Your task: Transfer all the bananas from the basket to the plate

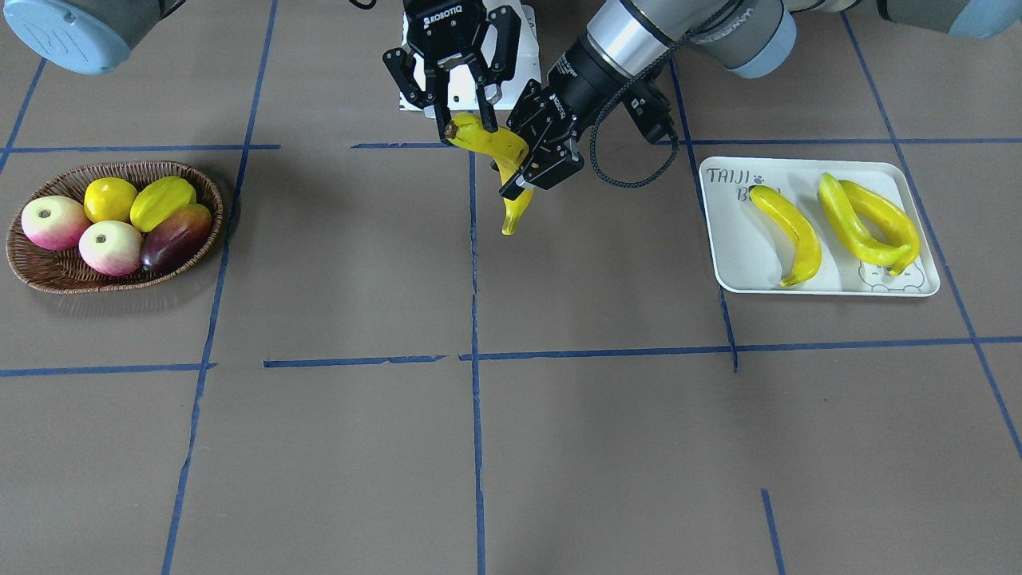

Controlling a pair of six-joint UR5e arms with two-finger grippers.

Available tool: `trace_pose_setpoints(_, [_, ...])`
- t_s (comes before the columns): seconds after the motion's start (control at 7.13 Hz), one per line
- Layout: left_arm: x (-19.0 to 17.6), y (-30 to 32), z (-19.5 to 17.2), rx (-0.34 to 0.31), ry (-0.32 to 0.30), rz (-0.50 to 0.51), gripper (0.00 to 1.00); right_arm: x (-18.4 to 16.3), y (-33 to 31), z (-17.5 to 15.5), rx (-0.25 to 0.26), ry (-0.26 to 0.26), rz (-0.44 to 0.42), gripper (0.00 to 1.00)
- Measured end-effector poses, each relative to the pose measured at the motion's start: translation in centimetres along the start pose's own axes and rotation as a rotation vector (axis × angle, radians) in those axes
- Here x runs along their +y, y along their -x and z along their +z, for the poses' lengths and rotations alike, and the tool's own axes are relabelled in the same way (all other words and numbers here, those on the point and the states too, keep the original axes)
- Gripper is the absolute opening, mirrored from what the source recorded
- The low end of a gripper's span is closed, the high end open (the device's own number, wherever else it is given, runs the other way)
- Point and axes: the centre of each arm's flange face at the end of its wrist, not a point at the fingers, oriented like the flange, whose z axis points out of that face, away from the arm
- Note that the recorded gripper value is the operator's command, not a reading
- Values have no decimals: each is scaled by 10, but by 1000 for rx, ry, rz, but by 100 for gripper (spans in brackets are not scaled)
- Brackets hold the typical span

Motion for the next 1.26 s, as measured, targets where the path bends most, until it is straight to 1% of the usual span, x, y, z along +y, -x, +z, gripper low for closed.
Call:
trace_pose_setpoints(0.42, [-1,-1,-1,0,3,1,0,-2,0,-14,-25,17,20,100])
trace_pose_setpoints(0.7, [-3,-3,-1,4,-1,1,0,-12,0,-35,-58,42,39,100])
trace_pose_setpoints(0.84, [-5,-8,-3,11,-5,21,0,-20,-9,-48,-74,62,30,100])
trace_pose_setpoints(0.98, [-10,-15,-5,6,-15,78,0,-31,-25,-63,-94,97,8,100])
trace_pose_setpoints(1.12, [-24,-26,-9,-18,-35,155,0,-42,-40,-75,-105,139,-26,100])
trace_pose_setpoints(1.26, [-46,-41,-18,-52,-65,255,0,-49,-53,-80,-97,183,-82,100])
